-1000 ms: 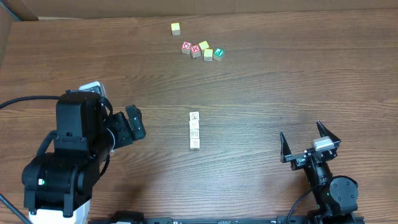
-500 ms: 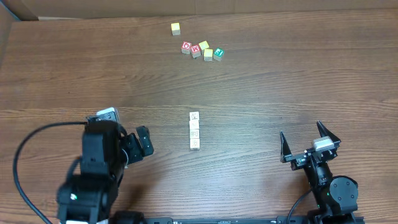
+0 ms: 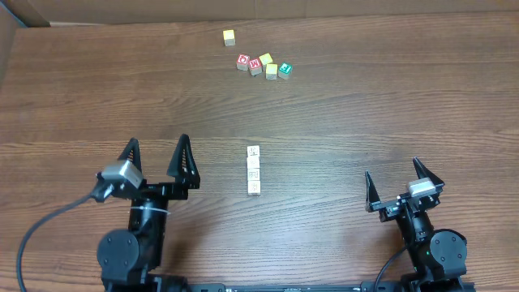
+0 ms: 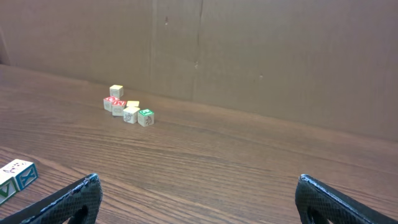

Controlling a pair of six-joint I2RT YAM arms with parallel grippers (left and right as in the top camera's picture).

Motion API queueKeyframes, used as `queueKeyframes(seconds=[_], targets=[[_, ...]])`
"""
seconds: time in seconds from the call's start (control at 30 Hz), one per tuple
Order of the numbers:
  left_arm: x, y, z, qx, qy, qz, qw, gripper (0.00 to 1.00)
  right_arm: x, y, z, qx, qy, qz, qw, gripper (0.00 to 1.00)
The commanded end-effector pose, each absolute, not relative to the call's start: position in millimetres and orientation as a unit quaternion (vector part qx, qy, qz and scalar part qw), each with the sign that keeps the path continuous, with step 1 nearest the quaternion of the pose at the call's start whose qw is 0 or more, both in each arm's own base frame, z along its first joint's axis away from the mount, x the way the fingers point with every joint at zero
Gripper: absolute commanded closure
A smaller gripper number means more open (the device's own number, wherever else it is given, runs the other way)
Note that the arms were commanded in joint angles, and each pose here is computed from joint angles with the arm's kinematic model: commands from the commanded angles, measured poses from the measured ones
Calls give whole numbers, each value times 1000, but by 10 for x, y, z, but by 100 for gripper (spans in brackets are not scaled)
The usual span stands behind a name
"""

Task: Flip 4 blocks

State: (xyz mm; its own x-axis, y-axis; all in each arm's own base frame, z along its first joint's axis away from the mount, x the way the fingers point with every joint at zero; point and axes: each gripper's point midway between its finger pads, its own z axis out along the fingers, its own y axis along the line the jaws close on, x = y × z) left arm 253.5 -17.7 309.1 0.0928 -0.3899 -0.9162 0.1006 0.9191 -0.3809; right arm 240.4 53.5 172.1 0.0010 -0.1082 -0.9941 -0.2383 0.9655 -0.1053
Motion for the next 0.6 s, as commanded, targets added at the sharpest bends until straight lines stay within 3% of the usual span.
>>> queueKeyframes(seconds=[0.0,0.57], targets=[[2480,-127,2916,-116,641,-168,740,0,2405,537,1705,-125,703,47,698,0],[2405,-20,2307,-143,614,-177,756,0,2405,536,1705,-124,703,46,698,0]])
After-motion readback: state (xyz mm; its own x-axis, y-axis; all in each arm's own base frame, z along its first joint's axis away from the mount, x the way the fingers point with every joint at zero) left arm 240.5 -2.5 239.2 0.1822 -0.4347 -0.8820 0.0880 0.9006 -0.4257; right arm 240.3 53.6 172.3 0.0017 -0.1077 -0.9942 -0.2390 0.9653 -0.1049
